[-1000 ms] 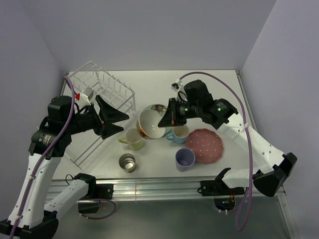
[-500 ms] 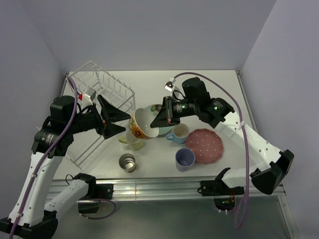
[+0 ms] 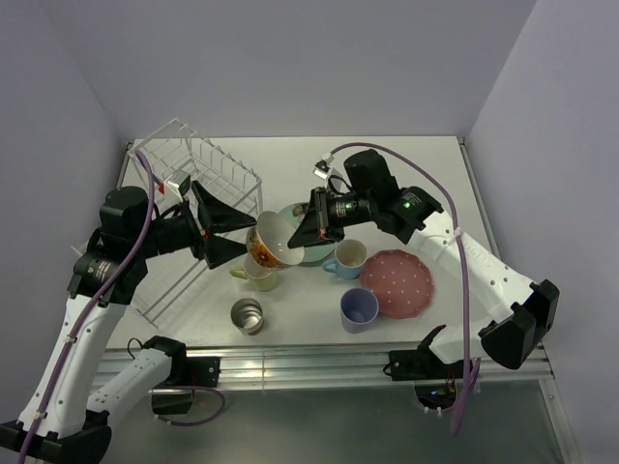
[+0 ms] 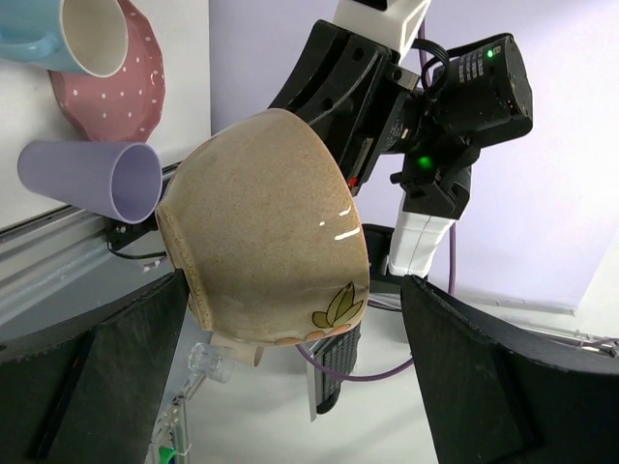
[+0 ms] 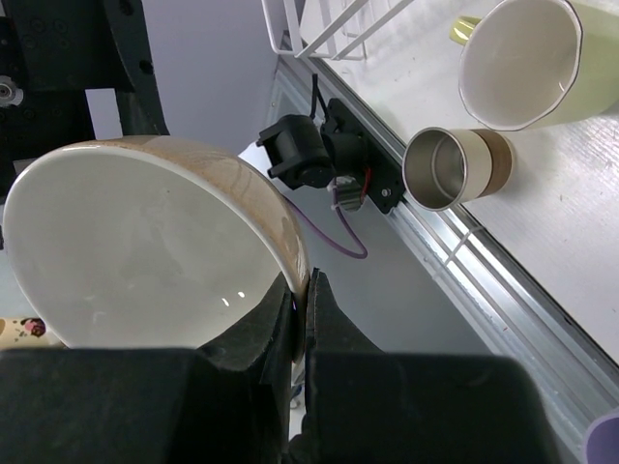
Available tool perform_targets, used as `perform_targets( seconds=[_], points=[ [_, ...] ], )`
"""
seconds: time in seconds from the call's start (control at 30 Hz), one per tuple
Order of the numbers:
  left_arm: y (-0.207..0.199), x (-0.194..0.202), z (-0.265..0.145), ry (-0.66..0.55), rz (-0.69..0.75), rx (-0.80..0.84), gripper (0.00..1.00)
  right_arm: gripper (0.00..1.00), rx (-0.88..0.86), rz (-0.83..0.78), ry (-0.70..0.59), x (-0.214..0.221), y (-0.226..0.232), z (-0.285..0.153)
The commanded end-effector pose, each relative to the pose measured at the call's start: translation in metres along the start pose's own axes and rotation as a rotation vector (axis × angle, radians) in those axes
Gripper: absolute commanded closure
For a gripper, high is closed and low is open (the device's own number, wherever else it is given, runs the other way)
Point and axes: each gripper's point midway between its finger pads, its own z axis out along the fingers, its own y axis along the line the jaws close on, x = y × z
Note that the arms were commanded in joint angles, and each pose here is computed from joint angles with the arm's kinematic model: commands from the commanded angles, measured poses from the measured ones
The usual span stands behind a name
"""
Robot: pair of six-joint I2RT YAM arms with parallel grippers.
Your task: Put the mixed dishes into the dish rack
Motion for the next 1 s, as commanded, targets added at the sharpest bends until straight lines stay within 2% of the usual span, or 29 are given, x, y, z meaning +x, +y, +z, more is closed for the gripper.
perform_targets(
  seconds=[0.0, 0.4, 0.73, 0.97],
  points=[
    [-0.010, 0.006, -0.002, 0.031, 0.036, 0.047, 0.02, 1.00, -0.140, -0.101, -0.039, -0.015, 0.043, -0.010],
    [-0.003, 0.005, 0.001, 0.052, 0.049, -0.014, 0.02, 1.00, -0.056, -0.131, -0.043, -0.024, 0.040, -0.005],
    [-0.004, 0.000, 0.002, 0.029, 0.061, -0.034, 0.09, 1.00, 0.022, -0.149, -0.044, -0.022, 0.028, -0.002],
    [-0.002, -0.001, 0.001, 0.024, 0.062, -0.046, 0.10, 1.00, 0.068, -0.181, -0.041, -0.023, 0.029, 0.004]
  ],
)
